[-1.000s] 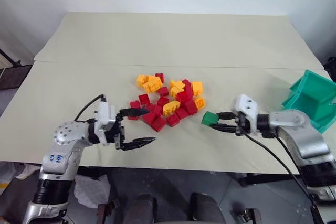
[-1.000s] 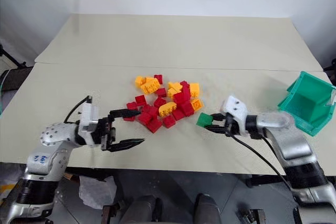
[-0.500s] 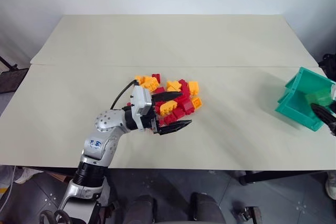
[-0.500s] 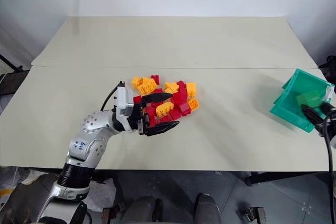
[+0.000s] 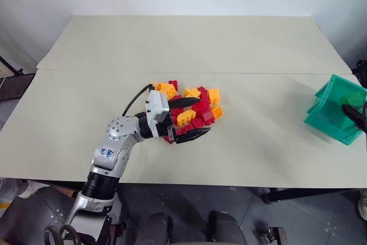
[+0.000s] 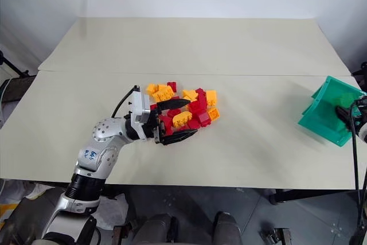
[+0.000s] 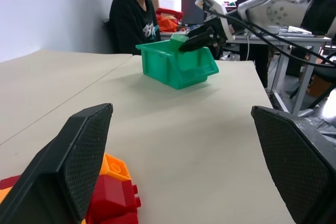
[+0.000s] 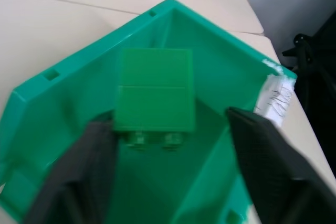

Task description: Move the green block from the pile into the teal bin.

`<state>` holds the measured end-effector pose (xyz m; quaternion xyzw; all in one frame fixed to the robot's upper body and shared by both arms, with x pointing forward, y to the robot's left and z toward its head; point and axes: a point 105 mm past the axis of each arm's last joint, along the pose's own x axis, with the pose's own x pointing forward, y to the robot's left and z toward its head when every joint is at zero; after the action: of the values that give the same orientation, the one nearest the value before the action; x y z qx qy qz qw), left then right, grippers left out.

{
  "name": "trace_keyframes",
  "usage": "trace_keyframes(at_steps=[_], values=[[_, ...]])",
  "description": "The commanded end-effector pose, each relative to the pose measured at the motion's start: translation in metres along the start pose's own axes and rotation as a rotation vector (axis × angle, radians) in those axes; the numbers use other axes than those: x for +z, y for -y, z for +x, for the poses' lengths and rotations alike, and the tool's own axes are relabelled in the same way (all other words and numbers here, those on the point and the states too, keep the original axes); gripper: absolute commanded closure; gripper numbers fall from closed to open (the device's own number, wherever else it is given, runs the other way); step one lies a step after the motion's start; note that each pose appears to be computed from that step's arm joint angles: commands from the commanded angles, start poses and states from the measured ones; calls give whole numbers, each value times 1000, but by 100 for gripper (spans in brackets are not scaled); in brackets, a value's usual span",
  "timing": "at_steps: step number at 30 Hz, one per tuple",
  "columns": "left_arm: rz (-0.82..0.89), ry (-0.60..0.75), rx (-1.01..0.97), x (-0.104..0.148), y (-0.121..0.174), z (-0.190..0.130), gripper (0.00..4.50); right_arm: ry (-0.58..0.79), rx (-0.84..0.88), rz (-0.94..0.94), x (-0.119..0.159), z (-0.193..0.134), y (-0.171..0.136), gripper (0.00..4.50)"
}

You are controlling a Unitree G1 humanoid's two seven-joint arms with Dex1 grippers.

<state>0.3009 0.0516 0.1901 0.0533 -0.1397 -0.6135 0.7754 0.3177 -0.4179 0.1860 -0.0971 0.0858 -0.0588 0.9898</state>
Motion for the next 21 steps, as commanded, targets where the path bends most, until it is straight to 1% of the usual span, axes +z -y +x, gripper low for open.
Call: trace_keyframes(at_steps=[1, 3, 6, 7, 8, 10, 11, 12, 13, 14, 15, 18, 21], values=[[55, 4, 12, 9, -1, -7, 0, 120, -1, -70, 34, -6, 12, 3], [65, -12, 18, 7, -3, -14, 0, 156, 20, -80, 42, -7, 11, 3], [72, -30, 36, 6, -7, -24, 0, 162, 56, -90, 44, -9, 9, 3], [81, -51, 43, 4, -9, -31, 0, 143, 85, -102, 43, -10, 6, 3], [86, -67, 51, 3, -11, -39, 0, 164, 119, -130, 47, -13, 2, 3], [112, -104, 43, 1, -9, -53, 0, 231, 233, -129, 59, -20, -15, 3], [130, -123, 46, 0, -8, -58, 0, 288, 323, -146, 67, -27, -29, 3], [137, -162, 55, -3, -8, -68, 0, 335, 480, -167, 71, -38, -56, 3], [153, -198, 78, -6, -9, -79, 0, 352, 623, -212, 67, -48, -84, 3], [165, -222, 93, -7, -10, -87, 0, 360, 720, -238, 64, -57, -103, 3], [170, -247, 100, -10, -9, -95, 0, 363, 798, -227, 59, -64, -119, 3], [180, -281, 135, -12, -8, -111, 0, 369, 931, -226, 48, -76, -151, 3], [193, -308, 216, -15, -11, -129, 0, 382, 1074, -307, 32, -89, -184, 3]])
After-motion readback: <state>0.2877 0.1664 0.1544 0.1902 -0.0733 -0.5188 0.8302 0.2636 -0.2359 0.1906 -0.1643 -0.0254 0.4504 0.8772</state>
